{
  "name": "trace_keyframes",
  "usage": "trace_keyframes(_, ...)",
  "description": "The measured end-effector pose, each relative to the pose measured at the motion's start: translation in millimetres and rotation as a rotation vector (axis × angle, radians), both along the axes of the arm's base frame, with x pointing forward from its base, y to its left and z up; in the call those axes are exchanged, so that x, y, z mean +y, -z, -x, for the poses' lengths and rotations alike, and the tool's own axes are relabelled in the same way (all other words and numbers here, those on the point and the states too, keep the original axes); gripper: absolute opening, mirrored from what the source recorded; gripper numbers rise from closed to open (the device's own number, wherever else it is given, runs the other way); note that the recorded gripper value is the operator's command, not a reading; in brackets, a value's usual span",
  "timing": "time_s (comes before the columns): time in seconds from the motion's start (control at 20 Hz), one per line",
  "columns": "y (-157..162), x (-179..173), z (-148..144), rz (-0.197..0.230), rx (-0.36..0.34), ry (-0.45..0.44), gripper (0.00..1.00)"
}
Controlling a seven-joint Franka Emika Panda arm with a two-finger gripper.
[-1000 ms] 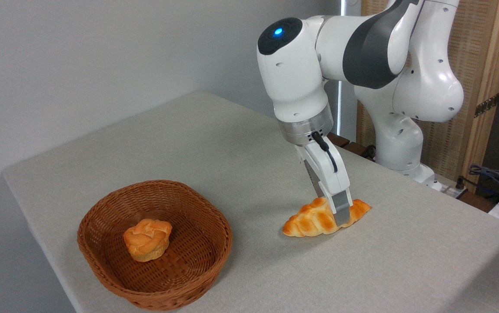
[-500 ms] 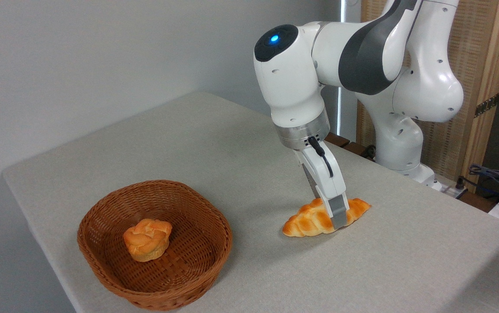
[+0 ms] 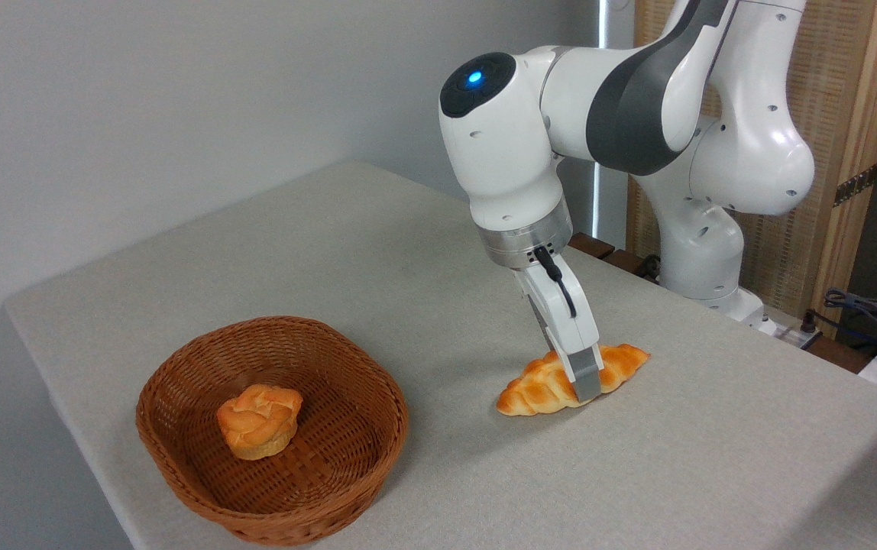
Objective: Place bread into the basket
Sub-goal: 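Close the gripper around the middle of the braided roll, then lift the braided roll and carry it over the wicker basket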
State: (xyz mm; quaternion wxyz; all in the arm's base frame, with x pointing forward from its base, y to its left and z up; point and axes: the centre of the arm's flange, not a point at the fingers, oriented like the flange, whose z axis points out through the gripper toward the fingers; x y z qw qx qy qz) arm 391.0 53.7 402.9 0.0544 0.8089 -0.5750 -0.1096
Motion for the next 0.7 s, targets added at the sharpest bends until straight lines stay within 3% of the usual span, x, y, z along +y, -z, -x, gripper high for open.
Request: trace_keyframes(0.7,0.4,-5.8,-0.9,0.000,0.001,0.015,0.39)
